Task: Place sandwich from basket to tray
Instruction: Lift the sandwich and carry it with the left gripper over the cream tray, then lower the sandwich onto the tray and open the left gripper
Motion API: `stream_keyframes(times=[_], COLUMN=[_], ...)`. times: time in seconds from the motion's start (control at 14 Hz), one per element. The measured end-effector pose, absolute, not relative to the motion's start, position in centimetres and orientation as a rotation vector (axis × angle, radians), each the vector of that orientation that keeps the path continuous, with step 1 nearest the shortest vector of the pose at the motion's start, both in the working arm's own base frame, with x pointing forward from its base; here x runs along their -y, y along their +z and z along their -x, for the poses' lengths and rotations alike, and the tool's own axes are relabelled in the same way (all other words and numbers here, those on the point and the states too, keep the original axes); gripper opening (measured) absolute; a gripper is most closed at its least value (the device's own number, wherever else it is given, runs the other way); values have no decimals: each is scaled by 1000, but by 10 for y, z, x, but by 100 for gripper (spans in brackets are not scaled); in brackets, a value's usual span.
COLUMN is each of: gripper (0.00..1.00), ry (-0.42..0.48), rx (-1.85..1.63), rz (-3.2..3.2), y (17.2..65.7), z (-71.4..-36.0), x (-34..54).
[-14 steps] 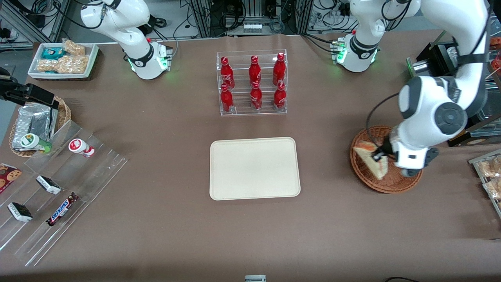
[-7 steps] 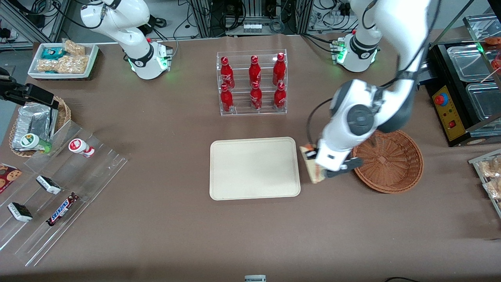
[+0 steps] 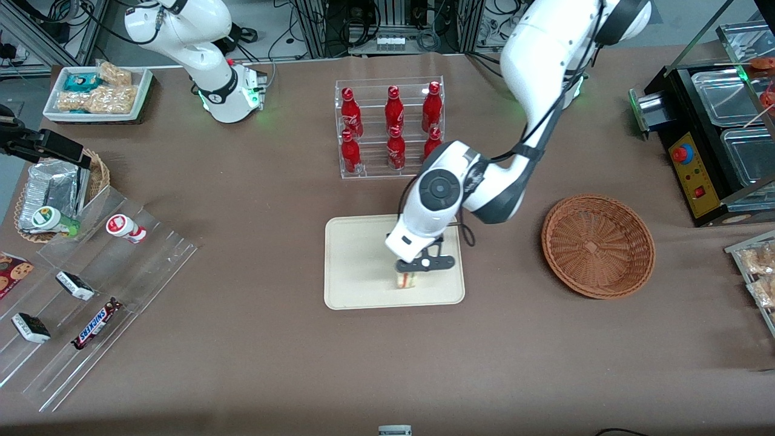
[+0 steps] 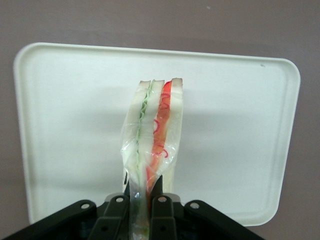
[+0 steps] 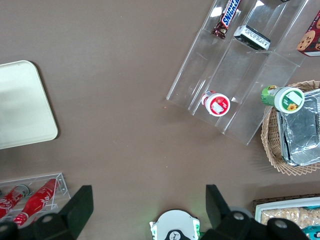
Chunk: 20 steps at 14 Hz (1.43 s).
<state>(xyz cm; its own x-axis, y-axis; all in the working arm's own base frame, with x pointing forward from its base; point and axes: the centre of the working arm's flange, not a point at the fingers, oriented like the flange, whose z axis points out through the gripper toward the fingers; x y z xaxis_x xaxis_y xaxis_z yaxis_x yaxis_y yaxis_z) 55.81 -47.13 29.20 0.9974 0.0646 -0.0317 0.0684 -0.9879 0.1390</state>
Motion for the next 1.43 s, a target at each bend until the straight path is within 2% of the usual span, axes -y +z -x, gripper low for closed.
stream_keyframes(times=[0.43, 0.57, 0.71, 0.86, 1.0, 1.21, 1.43], gripper=[14, 19, 31, 50, 70, 99, 100], ry=[-80, -90, -78, -34, 29, 61, 59], rx=[-84, -113, -132, -146, -175, -237, -317], rz=[-3042, -3051, -3049, -3029, -3000, -2991, -2999], y=[252, 245, 248, 266, 311, 399, 456], z=[-540, -538, -540, -547, -559, -571, -580], x=[490, 491, 492, 493, 488, 452, 406])
